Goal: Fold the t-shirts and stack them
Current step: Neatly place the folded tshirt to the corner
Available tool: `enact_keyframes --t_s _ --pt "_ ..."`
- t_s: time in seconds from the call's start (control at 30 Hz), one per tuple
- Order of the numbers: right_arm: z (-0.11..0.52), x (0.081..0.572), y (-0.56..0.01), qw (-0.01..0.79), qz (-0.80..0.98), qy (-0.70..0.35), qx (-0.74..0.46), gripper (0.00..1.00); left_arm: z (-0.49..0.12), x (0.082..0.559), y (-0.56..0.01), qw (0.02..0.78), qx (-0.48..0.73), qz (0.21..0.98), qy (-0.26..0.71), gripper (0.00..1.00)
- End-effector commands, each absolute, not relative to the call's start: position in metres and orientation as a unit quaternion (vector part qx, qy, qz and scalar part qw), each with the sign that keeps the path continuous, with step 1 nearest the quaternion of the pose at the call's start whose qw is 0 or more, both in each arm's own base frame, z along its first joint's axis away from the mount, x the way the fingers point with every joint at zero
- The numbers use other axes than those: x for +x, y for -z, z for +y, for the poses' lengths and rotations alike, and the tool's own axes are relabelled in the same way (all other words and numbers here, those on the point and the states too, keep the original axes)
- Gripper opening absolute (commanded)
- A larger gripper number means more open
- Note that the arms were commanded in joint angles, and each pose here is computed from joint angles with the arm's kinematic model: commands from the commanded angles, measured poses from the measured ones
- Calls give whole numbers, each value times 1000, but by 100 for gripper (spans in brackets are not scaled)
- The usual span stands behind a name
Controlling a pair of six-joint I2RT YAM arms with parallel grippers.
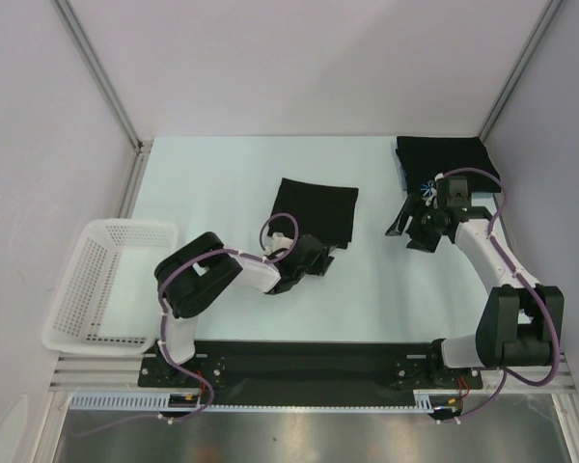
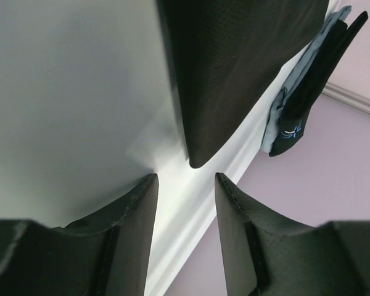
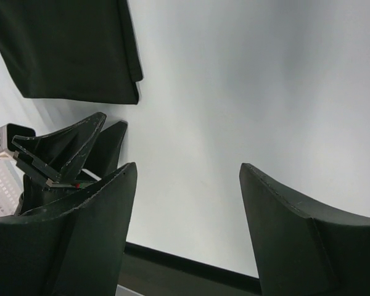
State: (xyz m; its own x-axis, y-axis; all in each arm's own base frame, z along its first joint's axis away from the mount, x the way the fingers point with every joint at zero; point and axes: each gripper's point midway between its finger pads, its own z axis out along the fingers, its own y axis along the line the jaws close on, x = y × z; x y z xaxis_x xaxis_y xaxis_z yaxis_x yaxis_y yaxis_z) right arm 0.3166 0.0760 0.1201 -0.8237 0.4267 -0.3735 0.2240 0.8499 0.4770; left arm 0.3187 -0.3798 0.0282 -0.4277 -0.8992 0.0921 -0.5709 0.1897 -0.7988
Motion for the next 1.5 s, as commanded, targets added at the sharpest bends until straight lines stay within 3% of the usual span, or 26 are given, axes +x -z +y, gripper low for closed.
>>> enact_keyframes --t_s 0.0,0.67,0.83,0.93,1.03,1.2,1.47 --pt "79 318 -123 243 930 -225 162 73 -370 327 -10 219 -509 746 368 48" --pt "82 352 -132 248 925 -237 164 73 -377 347 2 228 -500 769 327 37" --pt "90 353 -124 236 923 -257 160 75 -377 352 0 229 -489 771 338 19" --pt "103 358 -117 222 917 -297 147 85 -377 358 -17 234 -478 771 349 12" --pt "118 369 -106 205 906 -344 139 88 -376 364 -38 238 -469 769 363 7" --pt "143 395 -97 180 875 -426 139 88 -379 366 -59 218 -475 757 392 1" --pt "154 434 -79 170 855 -468 143 90 -379 370 -80 209 -474 748 415 0"
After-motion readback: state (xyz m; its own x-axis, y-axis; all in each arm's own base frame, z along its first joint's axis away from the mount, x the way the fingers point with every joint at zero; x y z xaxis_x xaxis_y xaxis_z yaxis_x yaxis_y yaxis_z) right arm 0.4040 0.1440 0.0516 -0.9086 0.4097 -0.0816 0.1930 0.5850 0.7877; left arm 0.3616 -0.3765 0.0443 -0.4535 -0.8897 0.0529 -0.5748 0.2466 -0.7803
